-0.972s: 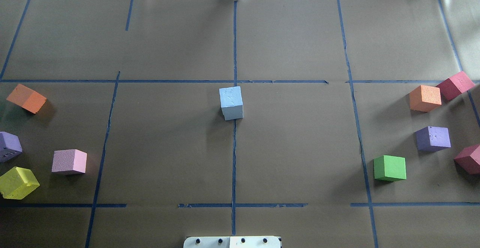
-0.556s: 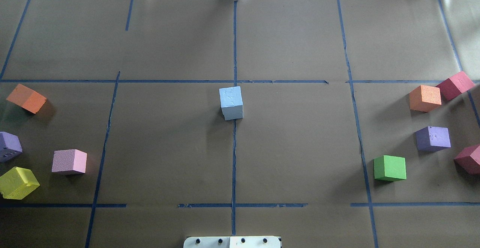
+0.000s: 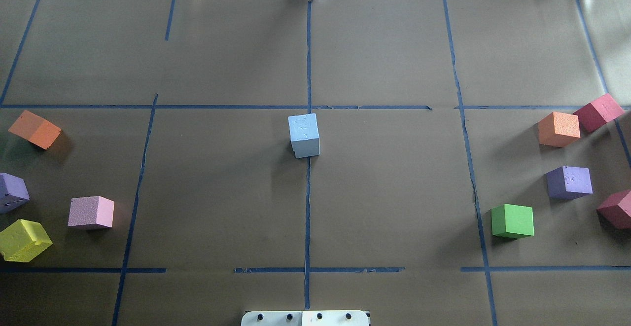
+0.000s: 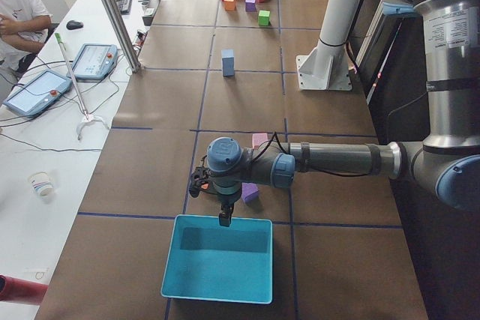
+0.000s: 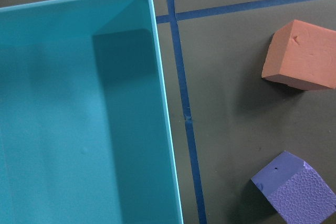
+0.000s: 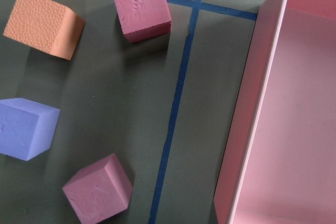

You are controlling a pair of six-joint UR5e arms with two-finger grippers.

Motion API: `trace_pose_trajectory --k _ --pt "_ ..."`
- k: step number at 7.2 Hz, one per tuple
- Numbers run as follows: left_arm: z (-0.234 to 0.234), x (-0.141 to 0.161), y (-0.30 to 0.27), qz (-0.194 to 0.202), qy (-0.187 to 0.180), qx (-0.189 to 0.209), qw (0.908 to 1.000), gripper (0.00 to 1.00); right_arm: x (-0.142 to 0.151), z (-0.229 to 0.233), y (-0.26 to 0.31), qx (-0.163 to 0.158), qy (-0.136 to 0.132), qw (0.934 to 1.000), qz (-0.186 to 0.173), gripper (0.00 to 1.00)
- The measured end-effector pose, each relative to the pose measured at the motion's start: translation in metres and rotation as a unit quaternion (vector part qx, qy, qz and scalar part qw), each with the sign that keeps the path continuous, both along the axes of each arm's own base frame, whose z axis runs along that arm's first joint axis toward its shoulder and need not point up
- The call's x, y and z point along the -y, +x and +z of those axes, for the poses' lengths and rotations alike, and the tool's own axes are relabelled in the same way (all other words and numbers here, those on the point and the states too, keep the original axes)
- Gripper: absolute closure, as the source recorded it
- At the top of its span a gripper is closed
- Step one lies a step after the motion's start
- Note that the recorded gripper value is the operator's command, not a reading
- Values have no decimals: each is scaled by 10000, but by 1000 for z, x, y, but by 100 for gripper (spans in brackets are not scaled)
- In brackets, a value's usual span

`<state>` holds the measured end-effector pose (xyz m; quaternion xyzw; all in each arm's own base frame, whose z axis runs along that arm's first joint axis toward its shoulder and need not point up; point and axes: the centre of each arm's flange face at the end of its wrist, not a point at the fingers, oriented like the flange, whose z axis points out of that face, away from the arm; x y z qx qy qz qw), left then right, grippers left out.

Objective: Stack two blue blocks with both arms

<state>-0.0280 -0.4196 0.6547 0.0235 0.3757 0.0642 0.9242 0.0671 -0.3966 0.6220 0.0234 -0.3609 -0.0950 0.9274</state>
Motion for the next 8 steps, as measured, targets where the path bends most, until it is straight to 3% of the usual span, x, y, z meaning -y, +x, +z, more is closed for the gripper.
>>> trace_pose_trajectory --k 8 --pt "4 -11 -1 11 -49 27 10000 0 2 0 -9 0 -5 9999 -100 0"
